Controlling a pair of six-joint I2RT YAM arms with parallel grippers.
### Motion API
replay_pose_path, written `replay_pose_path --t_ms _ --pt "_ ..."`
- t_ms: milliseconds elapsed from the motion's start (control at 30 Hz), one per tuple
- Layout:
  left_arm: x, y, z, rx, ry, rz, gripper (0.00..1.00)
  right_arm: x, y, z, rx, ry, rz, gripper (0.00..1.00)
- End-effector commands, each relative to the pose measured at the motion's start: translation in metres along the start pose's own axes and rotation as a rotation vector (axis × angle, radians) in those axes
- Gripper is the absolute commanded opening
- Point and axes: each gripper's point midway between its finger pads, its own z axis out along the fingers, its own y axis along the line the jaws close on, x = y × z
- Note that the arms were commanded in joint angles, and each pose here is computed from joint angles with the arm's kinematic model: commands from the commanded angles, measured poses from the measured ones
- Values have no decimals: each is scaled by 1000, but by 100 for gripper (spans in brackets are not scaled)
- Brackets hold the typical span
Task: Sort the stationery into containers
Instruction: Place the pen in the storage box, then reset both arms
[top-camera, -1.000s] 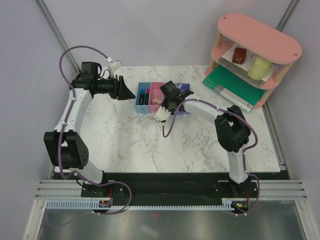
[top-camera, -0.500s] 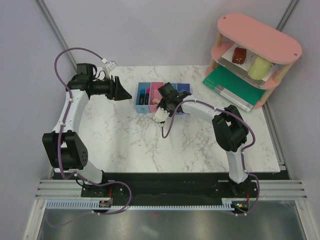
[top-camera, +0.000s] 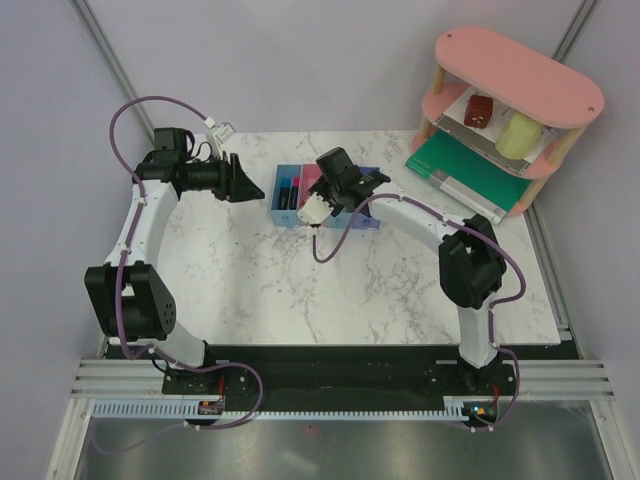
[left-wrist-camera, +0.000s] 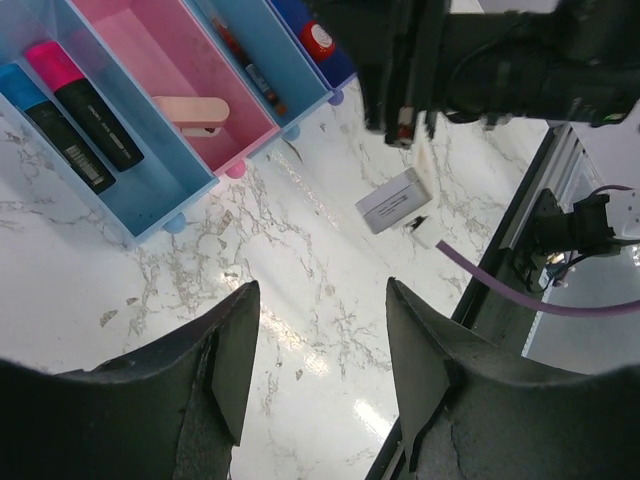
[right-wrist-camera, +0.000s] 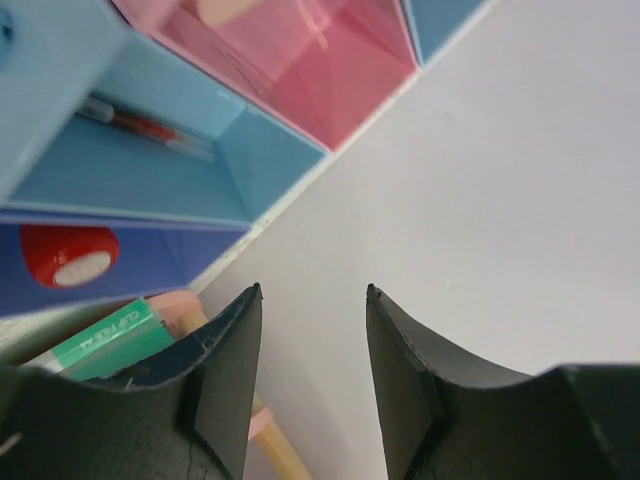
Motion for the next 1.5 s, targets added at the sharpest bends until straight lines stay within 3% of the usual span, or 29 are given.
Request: replay_pose_path --t_ms 0,133,300,467,500,567,667,800,933,1000,1167,1467 --pt "-13 -12 -11 0 -49 120 60 38 -46 -87 174 61 215 54" --pt "-17 -21 -19 -16 -67 167 65 45 -37 -134 187 37 431 63" --pt "-14 -30 -30 -56 -82 225 72 34 -8 -177 129 -103 851 98" --pt "-6 -45 -46 -116 -94 252 84 20 36 -212 107 -180 1141 98" --pt "-4 -48 -49 -129 -96 258 99 20 38 -218 127 -195 1188 98" --pt "0 -48 -56 -179 -98 259 100 20 51 -235 147 -224 1319 98" --pt "1 -62 -72 -213 -136 293 100 31 70 -246 181 -166 1515 98" --pt "6 -94 -91 -228 -196 356 100 36 118 -253 56 -123 1669 98" --pt "19 -92 -99 -306 -207 308 100 16 136 -267 -33 -250 1812 98" --pt "30 -77 -100 -377 -192 253 100 12 147 -264 -62 -228 1882 98" --pt "41 -66 -107 -464 -197 235 100 20 162 -261 15 -146 1927 98" --pt "38 -65 -108 -479 -218 225 100 33 152 -270 128 -146 1935 98"
